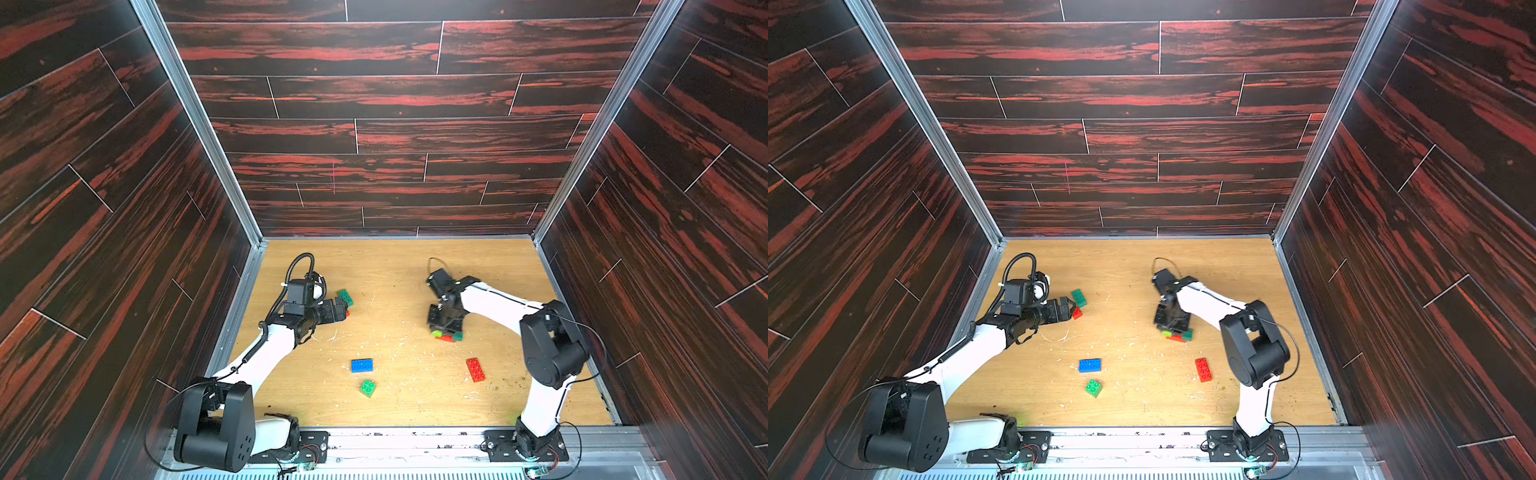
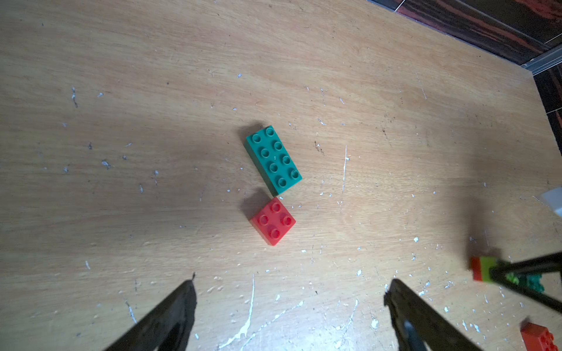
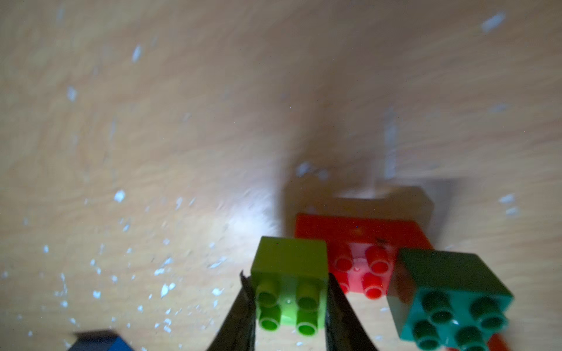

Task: Assemble a carrot with lego
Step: Move the lego brick at the center of the board.

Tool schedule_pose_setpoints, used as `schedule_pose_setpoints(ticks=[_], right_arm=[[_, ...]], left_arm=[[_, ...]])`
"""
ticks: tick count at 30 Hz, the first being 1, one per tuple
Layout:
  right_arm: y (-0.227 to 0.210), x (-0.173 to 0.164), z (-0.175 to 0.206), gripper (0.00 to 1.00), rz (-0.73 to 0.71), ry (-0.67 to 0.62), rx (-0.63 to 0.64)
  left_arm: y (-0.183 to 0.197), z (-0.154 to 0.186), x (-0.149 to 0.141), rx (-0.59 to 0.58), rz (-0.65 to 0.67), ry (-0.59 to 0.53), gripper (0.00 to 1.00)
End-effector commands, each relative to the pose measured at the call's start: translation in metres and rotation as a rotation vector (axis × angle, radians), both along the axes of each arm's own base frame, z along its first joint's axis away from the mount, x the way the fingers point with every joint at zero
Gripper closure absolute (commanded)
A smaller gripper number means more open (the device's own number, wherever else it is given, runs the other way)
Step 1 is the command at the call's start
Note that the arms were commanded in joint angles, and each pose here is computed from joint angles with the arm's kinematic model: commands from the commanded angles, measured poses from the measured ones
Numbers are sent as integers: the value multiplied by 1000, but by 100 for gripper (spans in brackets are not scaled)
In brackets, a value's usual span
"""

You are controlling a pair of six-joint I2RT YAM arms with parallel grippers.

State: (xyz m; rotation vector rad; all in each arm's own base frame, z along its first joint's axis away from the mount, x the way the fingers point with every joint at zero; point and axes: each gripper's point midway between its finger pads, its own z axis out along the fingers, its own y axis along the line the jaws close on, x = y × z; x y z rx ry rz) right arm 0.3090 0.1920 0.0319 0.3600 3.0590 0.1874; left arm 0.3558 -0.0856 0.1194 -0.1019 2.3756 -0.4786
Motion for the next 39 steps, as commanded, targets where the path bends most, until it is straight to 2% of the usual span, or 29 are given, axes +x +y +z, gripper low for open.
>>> schedule_pose_setpoints(ticks=[1,9,12,19,23,30,39], right_arm=[[-84,-29,-60,84,-63,170,-250],[-110,-19,-59,81,-118,168,-240],[-110,-18,-57,75,-118,166,-238],[-105,-6,-43,52,-121,118,-217],[-102,7,-28,46,-120,76,-203],[-99,20,-4,44,-118,23,-188],[-104,21,12,41,-116,13,-213]], left_arm=[[1,-1,-2,15,-1,3,1],[1,0,-2,16,1,0,1],[1,-1,-2,17,1,1,1],[2,1,-1,19,5,-8,1],[3,3,-1,20,6,-13,1],[3,4,-1,19,10,-17,1],[2,7,0,10,11,-25,1]])
